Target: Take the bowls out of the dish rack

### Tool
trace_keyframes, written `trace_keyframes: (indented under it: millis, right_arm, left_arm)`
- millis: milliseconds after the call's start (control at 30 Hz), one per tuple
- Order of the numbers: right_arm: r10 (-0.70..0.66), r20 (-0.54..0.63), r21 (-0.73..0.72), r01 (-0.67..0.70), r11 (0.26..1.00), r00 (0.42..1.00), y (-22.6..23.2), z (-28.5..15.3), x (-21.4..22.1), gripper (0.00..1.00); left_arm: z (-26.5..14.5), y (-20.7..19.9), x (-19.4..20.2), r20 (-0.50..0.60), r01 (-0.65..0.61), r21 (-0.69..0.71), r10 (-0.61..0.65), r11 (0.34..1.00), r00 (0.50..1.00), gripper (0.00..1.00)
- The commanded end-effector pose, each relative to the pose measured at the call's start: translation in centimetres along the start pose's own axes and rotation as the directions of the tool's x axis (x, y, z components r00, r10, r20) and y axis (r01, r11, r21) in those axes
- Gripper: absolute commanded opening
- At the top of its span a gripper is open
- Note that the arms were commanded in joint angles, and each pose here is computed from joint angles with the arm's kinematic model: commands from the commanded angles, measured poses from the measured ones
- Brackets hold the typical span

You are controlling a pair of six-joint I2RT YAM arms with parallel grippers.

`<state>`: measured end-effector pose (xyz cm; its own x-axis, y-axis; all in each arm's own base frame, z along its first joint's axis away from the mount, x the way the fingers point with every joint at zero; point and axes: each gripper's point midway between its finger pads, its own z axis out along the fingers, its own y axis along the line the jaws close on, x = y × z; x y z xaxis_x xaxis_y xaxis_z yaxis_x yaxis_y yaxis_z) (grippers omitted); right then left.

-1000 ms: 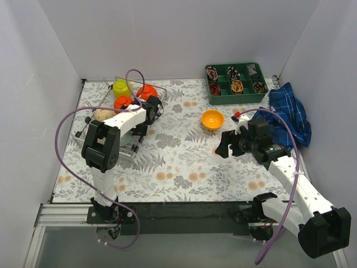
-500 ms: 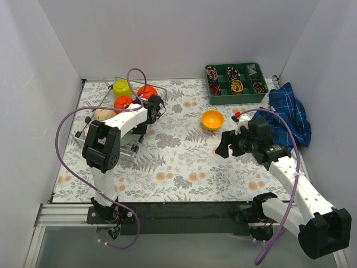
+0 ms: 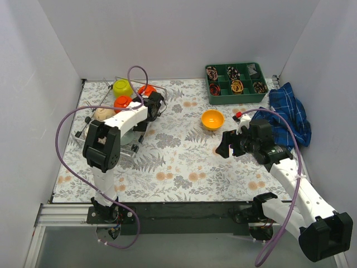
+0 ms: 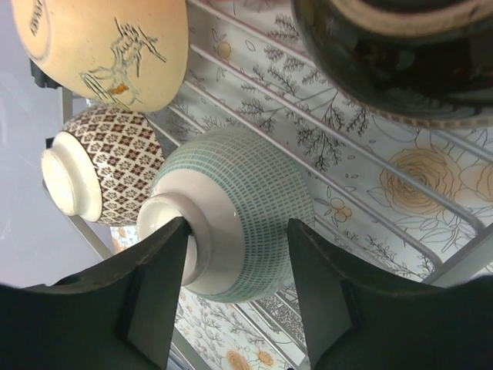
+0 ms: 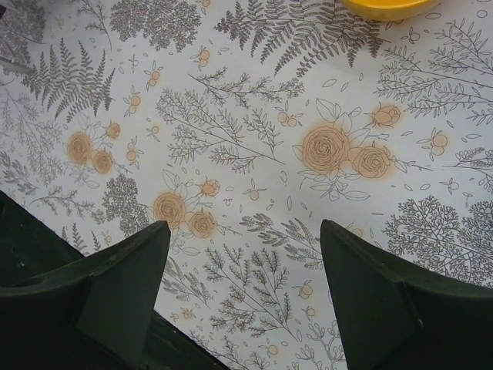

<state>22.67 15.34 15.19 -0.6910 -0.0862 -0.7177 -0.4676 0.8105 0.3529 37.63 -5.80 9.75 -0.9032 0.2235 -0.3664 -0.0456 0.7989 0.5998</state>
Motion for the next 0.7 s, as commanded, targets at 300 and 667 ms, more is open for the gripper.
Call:
trace_keyframes:
  millis: [300,667]
  right_arm:
    - [-0.025,0.054,0.001,0.025,1.0,0.998,0.5,-0.9,-1.7,0.87]
    - [-0.025,0.043,0.003,0.025,1.0,0.999,0.4,-0.7,-1.5,0.87]
  left_arm:
    - [-1.4,-2.0,-3.3,0.083,0.163,0.133,-0.175,0.978,0.981,0.39]
    - [-1.7,-0.6,-0.2,0.057,0.255,0.105,-0.261,0.961,0.964,0.44]
